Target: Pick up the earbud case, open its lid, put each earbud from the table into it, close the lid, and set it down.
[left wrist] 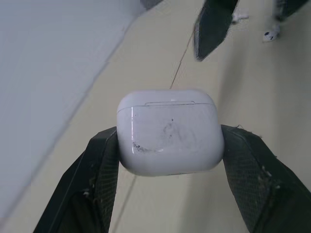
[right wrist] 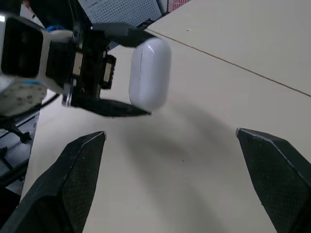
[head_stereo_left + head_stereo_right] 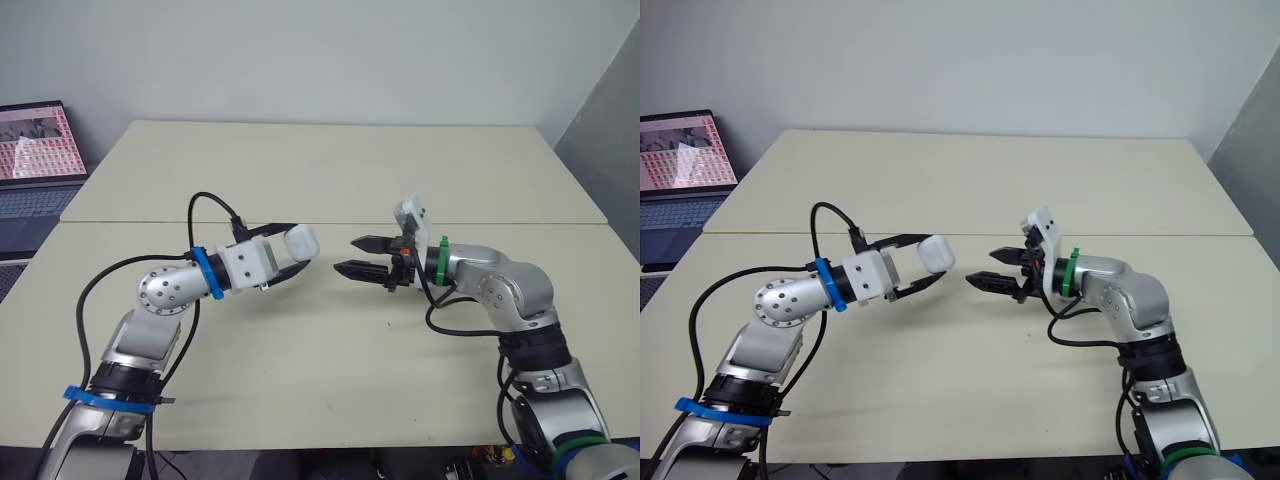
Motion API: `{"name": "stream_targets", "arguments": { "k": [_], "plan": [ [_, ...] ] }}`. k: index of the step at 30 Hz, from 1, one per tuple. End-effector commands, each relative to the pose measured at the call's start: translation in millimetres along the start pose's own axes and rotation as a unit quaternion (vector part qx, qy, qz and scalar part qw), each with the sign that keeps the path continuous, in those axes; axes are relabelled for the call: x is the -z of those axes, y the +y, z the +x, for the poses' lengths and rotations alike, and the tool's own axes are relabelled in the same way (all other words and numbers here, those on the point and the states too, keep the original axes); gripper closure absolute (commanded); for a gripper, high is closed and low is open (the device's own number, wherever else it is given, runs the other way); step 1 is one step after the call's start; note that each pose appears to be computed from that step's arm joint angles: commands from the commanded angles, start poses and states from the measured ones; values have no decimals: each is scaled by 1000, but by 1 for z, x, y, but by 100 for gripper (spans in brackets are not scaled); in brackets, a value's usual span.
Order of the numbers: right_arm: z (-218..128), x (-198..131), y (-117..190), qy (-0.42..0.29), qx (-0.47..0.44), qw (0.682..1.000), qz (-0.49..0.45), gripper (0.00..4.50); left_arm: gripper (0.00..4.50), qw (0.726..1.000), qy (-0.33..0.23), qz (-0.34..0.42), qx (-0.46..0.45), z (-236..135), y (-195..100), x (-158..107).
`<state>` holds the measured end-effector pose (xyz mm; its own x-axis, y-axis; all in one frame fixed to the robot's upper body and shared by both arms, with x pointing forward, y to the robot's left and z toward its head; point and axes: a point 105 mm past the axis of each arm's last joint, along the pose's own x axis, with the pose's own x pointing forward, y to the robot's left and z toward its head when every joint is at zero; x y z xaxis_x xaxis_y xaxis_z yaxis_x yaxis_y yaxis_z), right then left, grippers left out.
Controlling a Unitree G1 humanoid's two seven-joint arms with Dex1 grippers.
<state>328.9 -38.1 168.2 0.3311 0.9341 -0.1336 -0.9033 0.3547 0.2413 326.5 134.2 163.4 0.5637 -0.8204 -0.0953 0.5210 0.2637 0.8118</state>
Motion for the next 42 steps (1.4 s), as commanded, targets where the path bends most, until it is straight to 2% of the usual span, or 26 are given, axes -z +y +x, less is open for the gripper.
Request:
{"name": "stream_targets", "arguments": {
  "k": [1,6,12,15,23,24,28,30,33,34,35,37,40,42],
  "plan": [
    [13,-14,5,-20,-3,1000,-4,0,174,996,-47,72,-7,8,3,-14],
    [24,-13,9,-27,-8,1000,12,0,174,991,-77,109,-19,13,4,-22],
    [28,-8,8,-23,-5,999,29,0,174,989,-86,121,-22,14,5,-23],
    [28,-7,6,-23,0,999,34,62,174,988,-89,121,-24,15,4,-25],
    [29,-2,4,-13,2,999,35,353,174,987,-99,120,-30,18,5,-28],
    [29,-3,4,-15,0,999,35,369,174,987,-99,119,-30,18,4,-28],
    [29,-10,2,-30,4,999,34,369,174,989,-103,108,-18,19,0,-28],
    [28,-14,0,-36,10,999,33,369,99,990,-103,95,-16,18,-2,-28],
    [22,-17,-10,-45,37,998,26,369,10,994,-93,60,-16,16,0,-25],
    [18,-18,-17,-45,59,997,13,369,0,996,-85,37,-12,15,1,-23],
    [15,-18,-23,-43,78,996,-1,369,0,997,-77,14,-5,13,2,-22],
    [7,-12,-41,-11,141,985,-95,369,0,996,-46,-72,10,8,9,-16],
    [4,-6,-49,29,164,962,-215,369,0,990,-17,-134,38,2,15,-13],
    [9,-4,-41,40,141,951,-273,369,40,986,-6,-154,63,1,16,-12]
  ]
}}
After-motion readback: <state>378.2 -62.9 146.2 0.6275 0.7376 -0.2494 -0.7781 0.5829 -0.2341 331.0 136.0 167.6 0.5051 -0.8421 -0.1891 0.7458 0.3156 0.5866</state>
